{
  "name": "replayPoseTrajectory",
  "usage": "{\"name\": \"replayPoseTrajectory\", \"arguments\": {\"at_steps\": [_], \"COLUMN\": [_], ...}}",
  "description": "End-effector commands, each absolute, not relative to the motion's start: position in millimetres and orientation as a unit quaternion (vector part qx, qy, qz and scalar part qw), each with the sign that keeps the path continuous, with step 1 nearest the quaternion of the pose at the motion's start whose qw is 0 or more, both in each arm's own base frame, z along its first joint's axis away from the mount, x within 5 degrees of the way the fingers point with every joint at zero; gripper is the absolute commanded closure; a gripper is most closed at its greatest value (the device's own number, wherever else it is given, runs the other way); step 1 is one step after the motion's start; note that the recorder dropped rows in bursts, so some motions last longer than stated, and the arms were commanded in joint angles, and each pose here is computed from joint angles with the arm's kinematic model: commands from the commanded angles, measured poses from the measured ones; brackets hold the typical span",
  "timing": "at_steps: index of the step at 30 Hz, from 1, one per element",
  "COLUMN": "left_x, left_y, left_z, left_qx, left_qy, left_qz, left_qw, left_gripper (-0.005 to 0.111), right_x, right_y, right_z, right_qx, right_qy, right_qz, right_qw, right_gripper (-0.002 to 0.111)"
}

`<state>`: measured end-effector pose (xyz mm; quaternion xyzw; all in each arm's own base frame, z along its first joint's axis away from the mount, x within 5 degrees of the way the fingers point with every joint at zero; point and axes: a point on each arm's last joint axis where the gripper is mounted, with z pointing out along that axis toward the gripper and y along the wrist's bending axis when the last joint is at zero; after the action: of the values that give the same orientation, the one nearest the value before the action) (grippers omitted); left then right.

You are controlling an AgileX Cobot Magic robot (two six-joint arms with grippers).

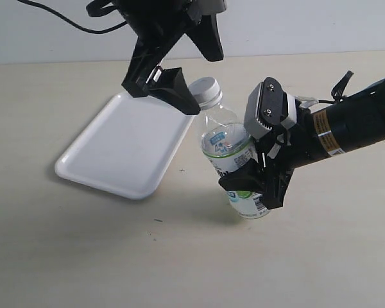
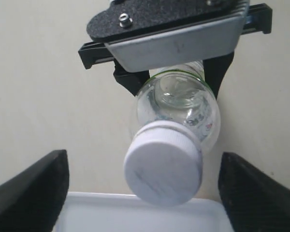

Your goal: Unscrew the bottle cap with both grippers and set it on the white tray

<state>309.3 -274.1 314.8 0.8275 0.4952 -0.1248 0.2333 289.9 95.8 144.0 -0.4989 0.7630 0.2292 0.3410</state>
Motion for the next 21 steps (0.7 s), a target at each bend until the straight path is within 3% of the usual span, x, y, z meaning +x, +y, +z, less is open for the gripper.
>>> {"name": "replayPoseTrajectory", "arguments": {"at_steps": [1, 6, 13, 21], "left_x": [307.3, 306.1, 305.6, 305.7], "left_y": [-274.9, -276.4, -277.2, -277.1], "left_z": [316.0, 317.0, 317.5, 317.4], "left_qx": [0.825, 0.821, 0.819, 0.814], "left_qy": [0.496, 0.497, 0.497, 0.507], "left_qz": [-0.133, -0.144, -0.150, -0.151], "left_qw": [0.237, 0.242, 0.244, 0.242], "left_gripper": [0.042, 0.055, 0.043, 0.042], "right_x": [288.6, 288.6, 288.6, 288.6], "right_y": [97.1, 97.1, 97.1, 97.1], "right_z": [143.9, 143.9, 143.9, 143.9], "right_qx": [-0.499, -0.499, -0.499, -0.499], "right_qy": [0.762, 0.762, 0.762, 0.762], "right_qz": [0.235, 0.235, 0.235, 0.235], "right_qw": [0.340, 0.340, 0.340, 0.340], "right_gripper": [0.108, 0.108, 0.108, 0.108]}}
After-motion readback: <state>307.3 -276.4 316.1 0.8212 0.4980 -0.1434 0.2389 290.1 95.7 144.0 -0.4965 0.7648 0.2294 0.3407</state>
